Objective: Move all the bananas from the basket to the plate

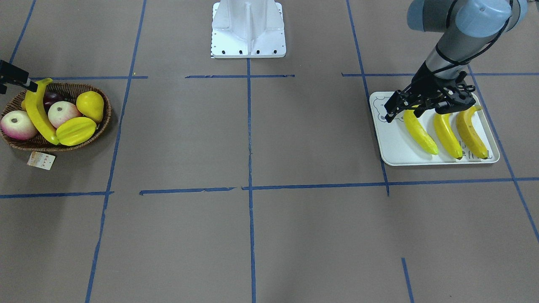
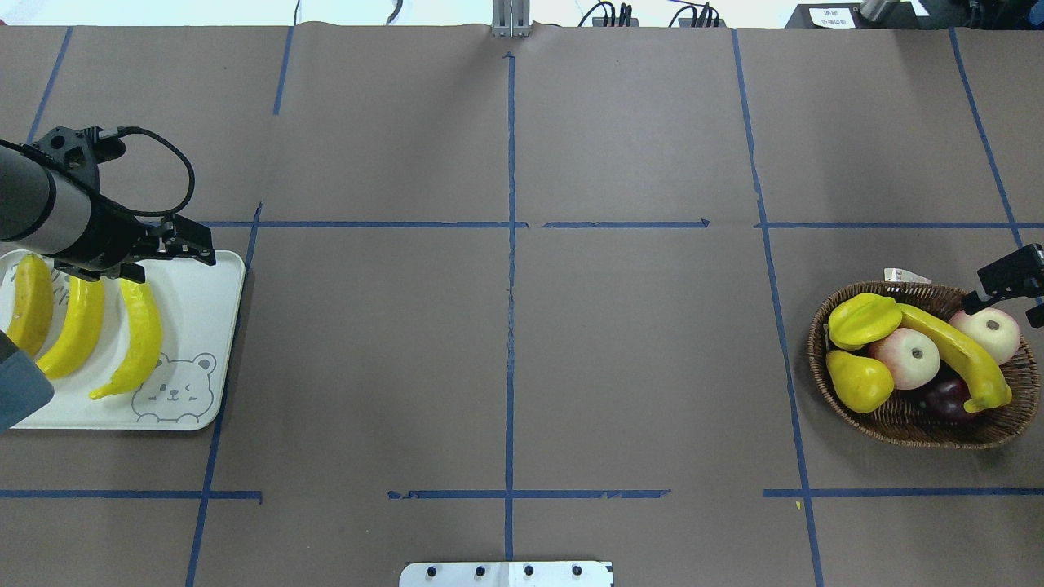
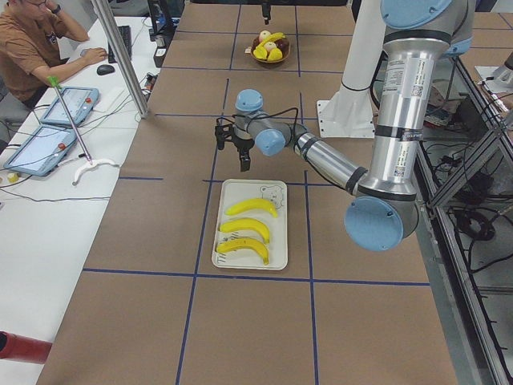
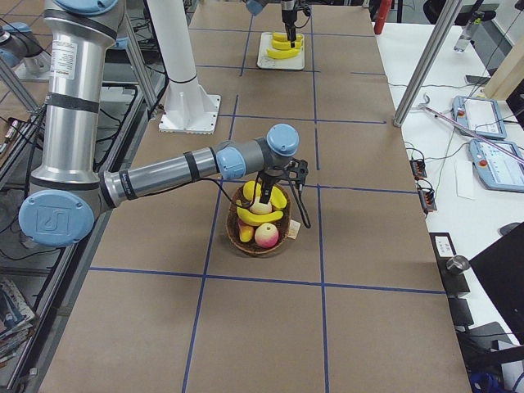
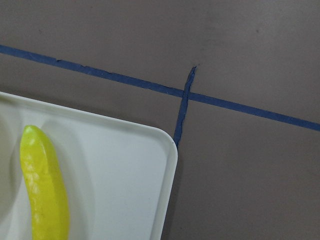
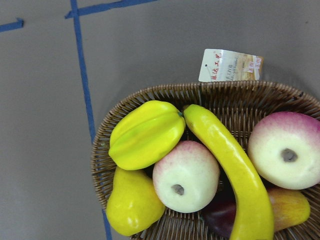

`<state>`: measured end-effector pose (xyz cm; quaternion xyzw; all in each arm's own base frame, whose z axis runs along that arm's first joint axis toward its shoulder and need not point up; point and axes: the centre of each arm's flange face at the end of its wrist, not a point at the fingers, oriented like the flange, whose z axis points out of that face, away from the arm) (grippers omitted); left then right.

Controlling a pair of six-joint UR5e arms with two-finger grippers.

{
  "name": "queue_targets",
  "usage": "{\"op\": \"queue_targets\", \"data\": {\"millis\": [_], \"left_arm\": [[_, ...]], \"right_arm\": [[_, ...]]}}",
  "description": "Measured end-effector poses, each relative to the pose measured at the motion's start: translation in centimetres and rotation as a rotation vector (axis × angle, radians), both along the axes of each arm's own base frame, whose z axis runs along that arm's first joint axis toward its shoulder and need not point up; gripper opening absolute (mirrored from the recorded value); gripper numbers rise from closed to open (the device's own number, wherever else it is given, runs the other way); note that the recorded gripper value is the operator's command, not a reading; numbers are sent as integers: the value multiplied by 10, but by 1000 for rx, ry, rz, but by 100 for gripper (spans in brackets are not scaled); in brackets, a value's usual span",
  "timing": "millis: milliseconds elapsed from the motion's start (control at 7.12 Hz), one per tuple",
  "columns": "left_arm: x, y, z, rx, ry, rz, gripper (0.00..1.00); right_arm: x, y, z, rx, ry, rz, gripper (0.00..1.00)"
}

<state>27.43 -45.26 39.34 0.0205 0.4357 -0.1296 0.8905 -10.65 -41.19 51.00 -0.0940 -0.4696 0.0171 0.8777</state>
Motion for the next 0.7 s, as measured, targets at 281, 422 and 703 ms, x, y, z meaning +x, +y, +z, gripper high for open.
{"op": "queue_targets", "data": {"millis": [281,422,703], "left_arm": [[0,1,0,-1,0,0,100],[0,1,1,-2,-1,0,100],[0,1,2,-3,-2,0,100]], "right_arm": [[2,4,38,-64,25,-6,100],[0,7,49,-86,34,-12,100],[-18,16,58,-101,56,-56,100]]}}
